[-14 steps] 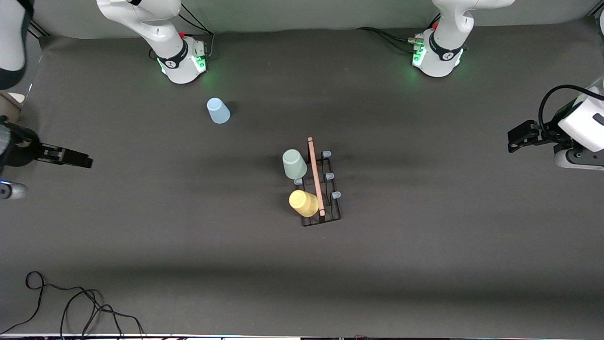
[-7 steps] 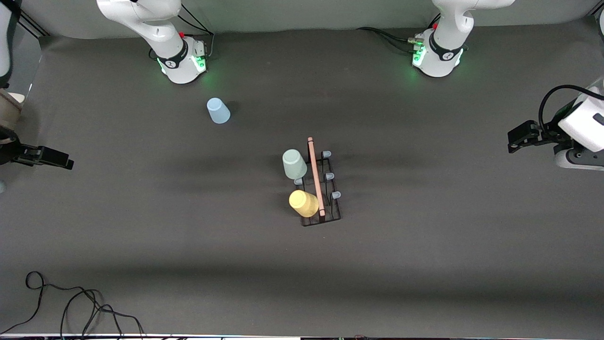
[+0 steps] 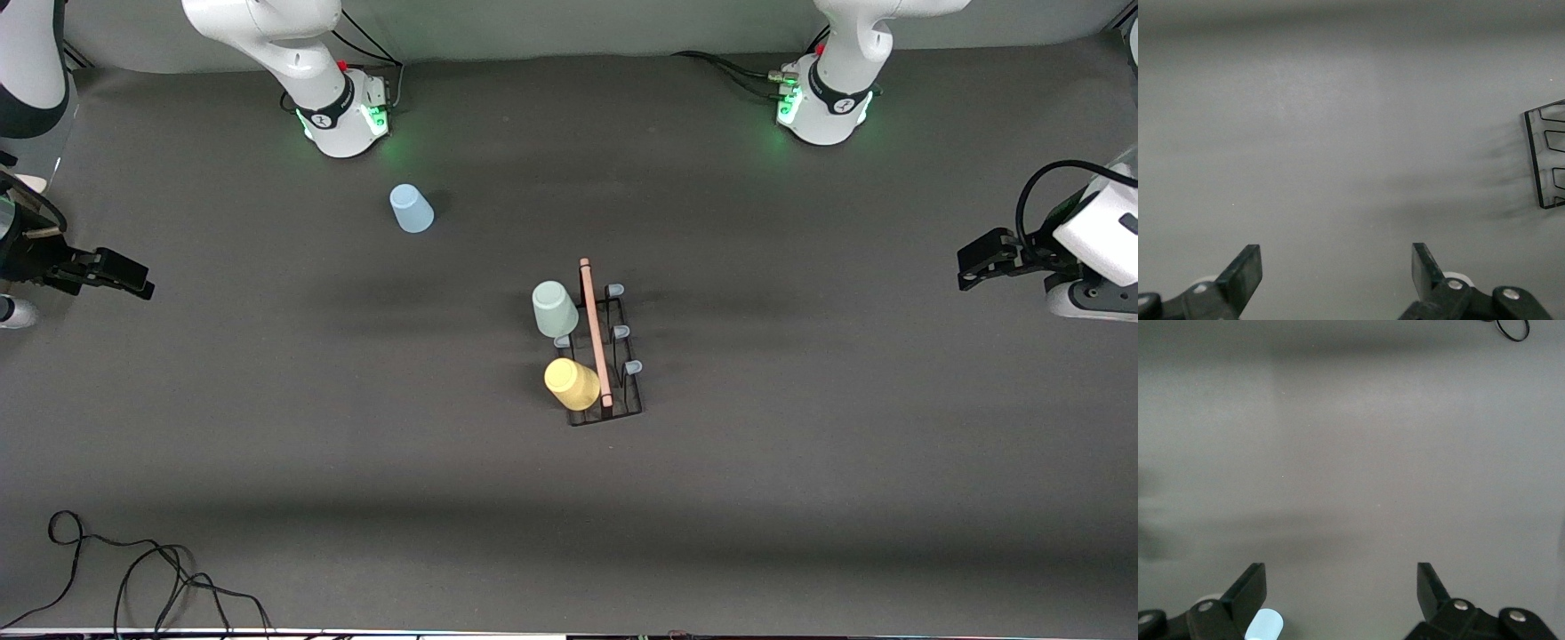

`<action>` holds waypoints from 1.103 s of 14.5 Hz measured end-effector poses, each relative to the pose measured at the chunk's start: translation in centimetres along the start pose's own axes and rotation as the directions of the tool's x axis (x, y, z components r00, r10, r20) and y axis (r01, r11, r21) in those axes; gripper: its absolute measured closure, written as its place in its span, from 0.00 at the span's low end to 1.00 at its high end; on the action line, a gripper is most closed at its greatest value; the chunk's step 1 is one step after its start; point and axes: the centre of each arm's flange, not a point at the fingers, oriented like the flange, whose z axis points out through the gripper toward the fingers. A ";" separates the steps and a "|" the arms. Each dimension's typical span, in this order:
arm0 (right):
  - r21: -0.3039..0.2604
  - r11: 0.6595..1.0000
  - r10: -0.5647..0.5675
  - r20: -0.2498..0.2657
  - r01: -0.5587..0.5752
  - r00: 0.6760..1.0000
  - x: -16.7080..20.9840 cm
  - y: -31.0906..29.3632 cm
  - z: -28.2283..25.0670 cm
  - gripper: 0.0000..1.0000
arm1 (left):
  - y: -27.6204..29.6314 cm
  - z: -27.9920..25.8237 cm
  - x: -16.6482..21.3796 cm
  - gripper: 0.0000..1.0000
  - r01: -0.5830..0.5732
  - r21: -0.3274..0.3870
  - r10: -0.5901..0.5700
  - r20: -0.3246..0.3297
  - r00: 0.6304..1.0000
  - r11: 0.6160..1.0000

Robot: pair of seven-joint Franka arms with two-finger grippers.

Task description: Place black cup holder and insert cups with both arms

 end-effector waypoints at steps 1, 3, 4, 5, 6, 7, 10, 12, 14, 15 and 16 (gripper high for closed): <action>-0.001 1.000 -0.012 -0.002 0.012 1.000 -0.1 -0.6 -0.1 0.00 | 0.0 0.0 0.0 0.00 0.000 0.000 0.000 0.000 1.000 1.000; -0.004 0.999 -0.032 -0.015 0.032 0.999 -0.1 -1.7 -0.7 0.00 | 0.0 0.0 0.0 0.00 0.000 0.000 0.000 0.000 1.000 1.000; -0.004 0.999 -0.035 -0.025 0.035 0.999 -0.1 -1.9 -1.1 0.00 | 0.0 0.0 0.0 0.00 0.000 0.000 0.000 0.000 1.000 1.000; -0.004 0.999 -0.034 -0.035 0.034 0.999 0.0 -1.9 -1.6 0.00 | 0.0 0.0 0.0 0.00 0.000 0.000 0.000 0.000 1.000 1.000; -0.004 0.999 -0.032 -0.043 0.032 0.999 0.0 -1.7 -2.0 0.00 | 0.0 0.0 0.0 0.00 0.000 0.000 0.000 0.000 1.000 1.000; -0.004 1.000 -0.029 -0.047 0.029 0.998 0.1 -1.6 -2.2 0.00 | 0.0 0.0 0.0 0.00 0.000 0.000 0.000 0.000 1.000 1.000; -0.003 1.000 -0.019 -0.055 0.018 0.998 0.1 -1.0 -2.6 0.00 | 0.0 0.0 0.0 0.00 0.000 0.000 0.000 0.000 1.000 1.000; 0.002 1.000 -0.016 -0.059 0.016 0.998 0.1 -0.9 -2.8 0.00 | 0.0 0.0 0.0 0.00 0.000 0.000 0.000 0.000 1.000 1.000; 0.003 1.000 -0.015 -0.066 0.016 0.998 0.2 -0.9 -3.1 0.00 | 0.0 0.0 0.0 0.00 0.000 0.000 0.000 0.000 1.000 1.000; 0.003 1.000 -0.015 -0.071 0.016 0.997 0.2 -0.9 -3.4 0.00 | 0.0 0.0 0.0 0.00 0.000 0.000 0.000 0.000 1.000 1.000; 0.004 1.000 -0.015 -0.073 0.016 0.997 0.2 -0.9 -3.5 0.00 | 0.0 0.0 0.0 0.00 0.000 0.000 0.000 0.000 1.000 1.000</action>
